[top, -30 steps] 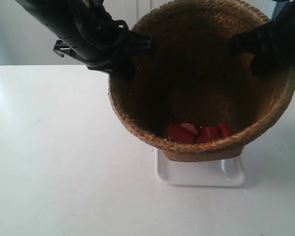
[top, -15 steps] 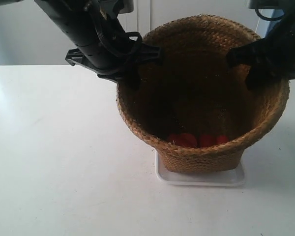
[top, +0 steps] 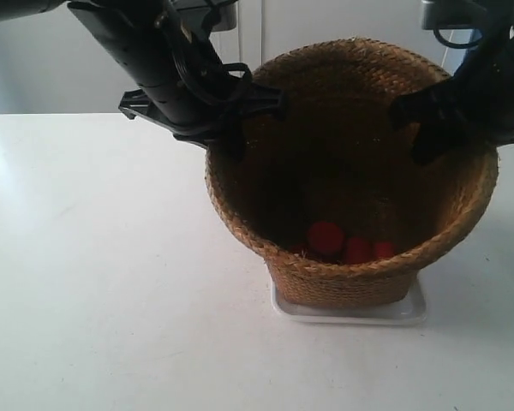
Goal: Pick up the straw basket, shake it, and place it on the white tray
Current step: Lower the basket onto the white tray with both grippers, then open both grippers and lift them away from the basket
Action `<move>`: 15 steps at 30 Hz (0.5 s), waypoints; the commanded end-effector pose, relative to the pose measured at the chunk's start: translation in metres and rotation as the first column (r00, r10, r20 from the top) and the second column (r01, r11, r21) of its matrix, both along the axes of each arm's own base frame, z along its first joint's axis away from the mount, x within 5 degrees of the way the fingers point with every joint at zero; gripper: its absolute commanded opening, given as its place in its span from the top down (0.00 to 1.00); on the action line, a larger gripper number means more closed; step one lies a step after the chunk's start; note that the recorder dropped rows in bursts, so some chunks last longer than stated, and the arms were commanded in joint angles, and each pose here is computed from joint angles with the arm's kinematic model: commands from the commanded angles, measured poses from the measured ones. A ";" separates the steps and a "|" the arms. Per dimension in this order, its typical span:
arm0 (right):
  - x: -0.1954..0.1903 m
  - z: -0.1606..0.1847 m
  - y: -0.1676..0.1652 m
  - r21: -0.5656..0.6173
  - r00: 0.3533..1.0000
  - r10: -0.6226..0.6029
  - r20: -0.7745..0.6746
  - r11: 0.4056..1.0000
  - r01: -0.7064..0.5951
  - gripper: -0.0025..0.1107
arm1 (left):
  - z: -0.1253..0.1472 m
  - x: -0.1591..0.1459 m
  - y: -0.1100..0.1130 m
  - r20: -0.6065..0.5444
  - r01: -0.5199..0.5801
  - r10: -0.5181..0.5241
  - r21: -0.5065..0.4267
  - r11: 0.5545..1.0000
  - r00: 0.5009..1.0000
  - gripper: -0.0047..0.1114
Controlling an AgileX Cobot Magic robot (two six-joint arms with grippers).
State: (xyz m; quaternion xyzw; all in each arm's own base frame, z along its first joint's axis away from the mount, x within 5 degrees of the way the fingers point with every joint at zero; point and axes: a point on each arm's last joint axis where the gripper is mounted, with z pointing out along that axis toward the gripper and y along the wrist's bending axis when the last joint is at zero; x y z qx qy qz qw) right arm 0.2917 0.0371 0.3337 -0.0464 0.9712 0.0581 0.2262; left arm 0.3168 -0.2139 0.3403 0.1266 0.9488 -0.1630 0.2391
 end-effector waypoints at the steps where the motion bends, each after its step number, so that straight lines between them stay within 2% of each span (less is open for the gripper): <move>1: 0.004 0.005 -0.001 0.008 0.999 -0.002 0.055 1.000 0.002 0.41 | 0.006 -0.001 -0.002 0.031 0.017 -0.016 -0.010 1.000 0.999 0.88; 4: 0.005 0.006 -0.001 0.010 0.998 -0.004 0.069 1.000 0.003 0.36 | 0.006 -0.001 -0.002 0.031 0.017 -0.016 -0.010 1.000 0.999 0.71; 10: 0.007 0.013 -0.003 -0.009 0.990 -0.007 0.141 1.000 0.008 0.36 | 0.005 -0.002 -0.002 0.029 0.017 -0.017 -0.002 1.000 0.999 0.35; 12: 0.006 0.017 -0.005 -0.012 0.985 -0.023 0.173 1.000 0.026 0.36 | 0.005 -0.001 -0.001 0.036 0.017 -0.018 0.012 1.000 0.999 0.30; 15: 0.001 0.028 -0.006 -0.004 0.972 -0.028 0.233 1.000 0.030 0.36 | 0.007 -0.002 0.002 0.045 0.017 -0.019 0.032 0.999 0.999 0.29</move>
